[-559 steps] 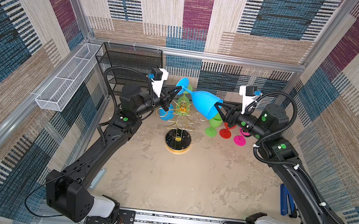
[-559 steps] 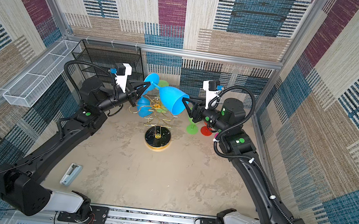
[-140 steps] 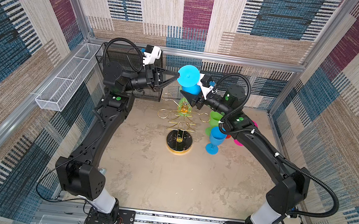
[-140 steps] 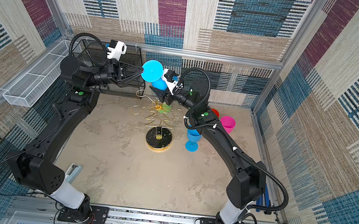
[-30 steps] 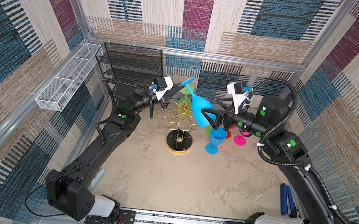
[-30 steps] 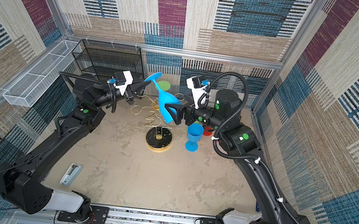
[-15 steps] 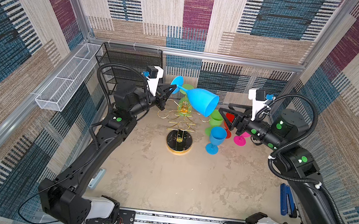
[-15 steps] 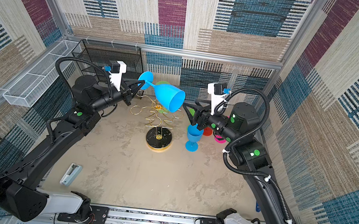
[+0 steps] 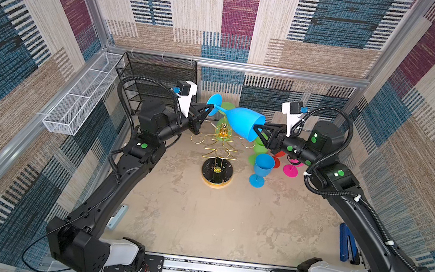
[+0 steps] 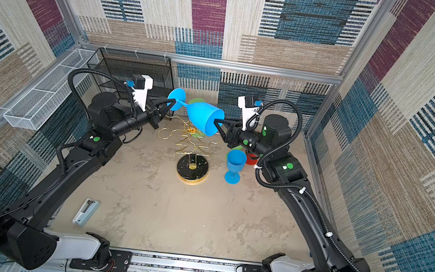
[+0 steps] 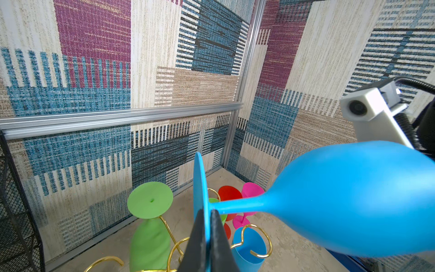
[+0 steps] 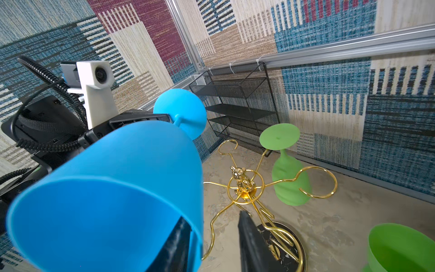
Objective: Take the wine glass off the wine glass rack
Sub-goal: 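Carry the blue glass toward the table with the right while the left withdraws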
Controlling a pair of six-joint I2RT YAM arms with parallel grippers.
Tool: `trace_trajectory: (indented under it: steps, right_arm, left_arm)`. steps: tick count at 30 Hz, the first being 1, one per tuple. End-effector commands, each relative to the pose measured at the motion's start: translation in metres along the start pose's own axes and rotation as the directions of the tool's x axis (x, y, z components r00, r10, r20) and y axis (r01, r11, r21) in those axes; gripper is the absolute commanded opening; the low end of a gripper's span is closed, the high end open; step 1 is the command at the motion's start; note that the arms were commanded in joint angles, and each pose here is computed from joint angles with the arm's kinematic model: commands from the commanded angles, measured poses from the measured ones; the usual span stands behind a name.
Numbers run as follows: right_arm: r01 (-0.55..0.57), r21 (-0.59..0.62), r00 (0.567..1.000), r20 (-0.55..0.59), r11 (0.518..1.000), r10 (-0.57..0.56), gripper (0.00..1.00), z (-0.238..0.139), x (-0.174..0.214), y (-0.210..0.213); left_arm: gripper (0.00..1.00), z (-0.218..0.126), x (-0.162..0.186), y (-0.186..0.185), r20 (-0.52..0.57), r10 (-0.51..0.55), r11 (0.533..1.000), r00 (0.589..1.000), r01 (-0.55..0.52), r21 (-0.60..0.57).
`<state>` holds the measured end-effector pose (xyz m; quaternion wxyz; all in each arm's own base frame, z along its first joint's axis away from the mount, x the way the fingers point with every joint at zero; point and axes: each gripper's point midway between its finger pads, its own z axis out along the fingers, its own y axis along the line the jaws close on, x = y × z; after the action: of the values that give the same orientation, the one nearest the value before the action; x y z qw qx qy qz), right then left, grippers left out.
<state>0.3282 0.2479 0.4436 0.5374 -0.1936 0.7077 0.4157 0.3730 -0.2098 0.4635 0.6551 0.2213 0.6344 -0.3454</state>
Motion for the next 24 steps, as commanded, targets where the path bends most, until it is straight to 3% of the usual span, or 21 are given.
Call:
trace_trajectory:
  steps: [1,5,9,16,24]
  right_arm:
    - [0.014,-0.061,0.999,0.031,0.998,-0.012,0.2,0.005,-0.011,0.01]
    - [-0.002,-0.078,1.0,0.014,0.997,0.003,0.03,0.009,-0.008,0.011]
    - [-0.021,-0.063,1.0,0.014,0.998,0.022,0.0,0.009,-0.008,0.008]
    - [-0.022,-0.002,0.999,0.042,1.0,0.022,0.0,0.0,-0.015,0.003]
    - [0.024,0.044,0.997,0.067,0.999,-0.027,0.0,-0.018,-0.027,0.007]
  left_arm:
    - [0.0,-0.001,-0.003,-0.004,0.012,-0.001,1.0,1.0,0.001,0.017]
    - [0.0,-0.001,0.001,0.0,0.004,0.004,1.0,1.0,-0.004,0.002]
    - [0.0,0.0,0.003,0.002,0.005,0.002,1.0,1.0,-0.002,-0.006]
    - [0.39,-0.008,0.0,0.012,0.01,0.015,0.998,1.0,-0.015,-0.066]
    - [0.53,-0.039,-0.01,0.039,0.05,0.002,0.983,0.999,0.007,-0.183]
